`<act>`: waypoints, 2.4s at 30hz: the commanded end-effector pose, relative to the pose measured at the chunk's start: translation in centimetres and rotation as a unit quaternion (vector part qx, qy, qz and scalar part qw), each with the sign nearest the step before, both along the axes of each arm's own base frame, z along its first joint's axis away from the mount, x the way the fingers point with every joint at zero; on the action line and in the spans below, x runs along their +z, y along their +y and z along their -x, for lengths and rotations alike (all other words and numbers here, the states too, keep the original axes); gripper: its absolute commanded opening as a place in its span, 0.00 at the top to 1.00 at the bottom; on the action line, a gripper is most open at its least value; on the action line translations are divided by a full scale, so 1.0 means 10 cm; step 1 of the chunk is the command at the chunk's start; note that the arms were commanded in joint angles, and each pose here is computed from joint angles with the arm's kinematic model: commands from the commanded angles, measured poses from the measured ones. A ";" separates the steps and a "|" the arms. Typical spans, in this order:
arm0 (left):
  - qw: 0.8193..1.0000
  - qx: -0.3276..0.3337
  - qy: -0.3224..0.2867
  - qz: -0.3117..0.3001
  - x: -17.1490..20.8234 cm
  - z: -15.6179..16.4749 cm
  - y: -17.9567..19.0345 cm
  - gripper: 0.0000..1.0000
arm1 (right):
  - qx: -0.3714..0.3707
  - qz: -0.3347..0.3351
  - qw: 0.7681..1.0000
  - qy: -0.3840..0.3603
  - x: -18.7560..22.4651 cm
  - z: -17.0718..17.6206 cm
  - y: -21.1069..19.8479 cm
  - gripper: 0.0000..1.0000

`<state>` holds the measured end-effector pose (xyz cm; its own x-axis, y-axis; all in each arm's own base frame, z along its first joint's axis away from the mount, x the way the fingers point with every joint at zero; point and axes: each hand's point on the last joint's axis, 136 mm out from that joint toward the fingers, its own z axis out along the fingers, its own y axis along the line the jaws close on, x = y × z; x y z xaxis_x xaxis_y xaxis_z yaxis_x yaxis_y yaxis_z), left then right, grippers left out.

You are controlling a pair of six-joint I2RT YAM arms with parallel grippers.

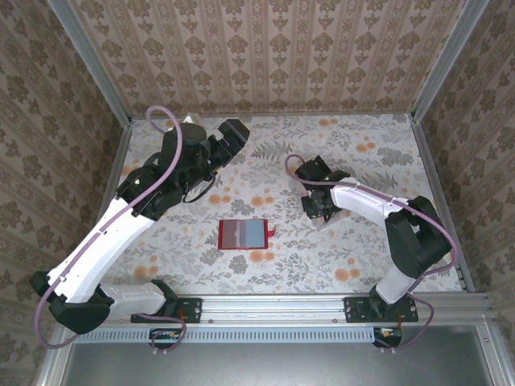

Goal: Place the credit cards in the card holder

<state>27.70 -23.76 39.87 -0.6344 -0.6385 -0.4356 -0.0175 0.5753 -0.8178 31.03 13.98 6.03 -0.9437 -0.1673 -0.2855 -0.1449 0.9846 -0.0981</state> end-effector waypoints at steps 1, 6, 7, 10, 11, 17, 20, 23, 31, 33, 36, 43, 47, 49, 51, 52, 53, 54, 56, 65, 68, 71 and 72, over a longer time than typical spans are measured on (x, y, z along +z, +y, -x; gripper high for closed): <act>1.000 -0.014 -0.019 0.005 0.09 0.03 -0.01 0.00 | 0.002 -0.005 1.000 -0.008 0.08 -0.08 0.03 0.80; 1.000 -0.010 -0.017 0.002 0.06 0.02 0.02 0.00 | 0.005 -0.012 1.000 -0.005 0.08 -0.08 0.06 0.91; 1.000 -0.007 -0.018 0.003 0.06 0.01 0.04 0.00 | 0.004 -0.012 1.000 -0.005 0.08 -0.08 0.06 0.91; 1.000 -0.008 -0.018 0.004 0.05 0.01 0.04 0.00 | 0.006 -0.013 1.000 -0.001 0.07 -0.07 0.07 0.86; 1.000 -0.009 -0.017 0.003 0.04 0.01 0.04 0.00 | 0.006 -0.013 1.000 0.000 0.06 -0.07 0.07 0.84; 1.000 -0.003 -0.005 -0.008 -0.09 -0.02 0.05 0.00 | 0.006 -0.010 1.000 0.004 0.01 -0.08 0.07 0.85; 1.000 0.005 0.008 -0.014 -0.23 -0.05 0.10 0.00 | 0.007 -0.013 1.000 0.004 0.02 -0.09 0.08 0.90; 0.999 0.010 0.025 -0.020 -0.41 -0.07 0.15 0.00 | 0.009 -0.015 1.000 0.004 0.04 -0.09 0.09 0.97; 0.995 0.032 0.062 -0.067 -1.00 -0.08 0.37 0.00 | 0.008 -0.035 0.999 -0.019 0.32 -0.10 0.12 1.00; 0.993 0.037 0.073 -0.083 -1.17 -0.08 0.45 0.00 | 0.006 -0.046 0.998 -0.031 0.45 -0.11 0.13 1.00; 0.990 0.040 0.073 -0.117 -1.39 -0.07 0.57 0.00 | 0.000 -0.081 0.995 -0.052 0.66 -0.11 0.20 1.00; 0.978 0.013 0.012 -0.208 -1.67 -0.10 0.80 0.00 | -0.009 -0.213 0.974 -0.076 0.97 -0.09 0.69 1.00; 0.962 0.010 0.009 -0.271 -1.84 -0.05 1.00 0.00 | 0.019 -0.282 0.956 -0.074 0.98 0.06 1.31 1.00; 0.951 0.010 0.019 -0.307 -1.94 -0.01 1.12 0.00 | 0.030 -0.313 0.947 -0.070 0.93 0.15 1.65 1.00; 0.941 0.011 0.028 -0.336 -2.04 0.02 1.22 0.00 | 0.036 -0.334 0.939 -0.069 0.86 0.22 1.95 1.00; 0.936 0.012 0.034 -0.349 -2.08 0.04 1.26 0.00 | 0.037 -0.341 0.937 -0.070 0.83 0.26 2.05 1.00; 0.933 0.013 0.038 -0.359 -2.13 0.05 1.30 0.00 | 0.038 -0.345 0.935 -0.074 0.79 0.28 2.16 1.00; 0.929 0.012 0.043 -0.368 -2.18 0.06 1.33 0.00 | 0.038 -0.346 0.934 -0.078 0.76 0.29 2.23 1.00; 0.923 0.015 0.056 -0.381 -2.28 0.09 1.39 0.00 | 0.032 -0.353 0.931 -0.083 0.66 0.31 2.36 1.00; 0.917 0.002 0.090 -0.389 -2.56 0.21 1.43 0.00 | -0.005 -0.359 0.930 -0.081 0.27 0.36 2.39 1.00; 0.916 -0.004 0.096 -0.390 -2.63 0.22 1.41 0.00 | -0.019 -0.353 0.932 -0.077 0.14 0.39 2.31 1.00; 0.913 -0.014 0.105 -0.394 -2.70 0.21 1.39 0.00 | -0.030 -0.344 0.935 -0.079 0.04 0.42 2.21 1.00; 0.912 -0.018 0.107 -0.396 -2.72 0.21 1.38 0.00 | -0.033 -0.339 0.937 -0.078 0.01 0.43 2.17 1.00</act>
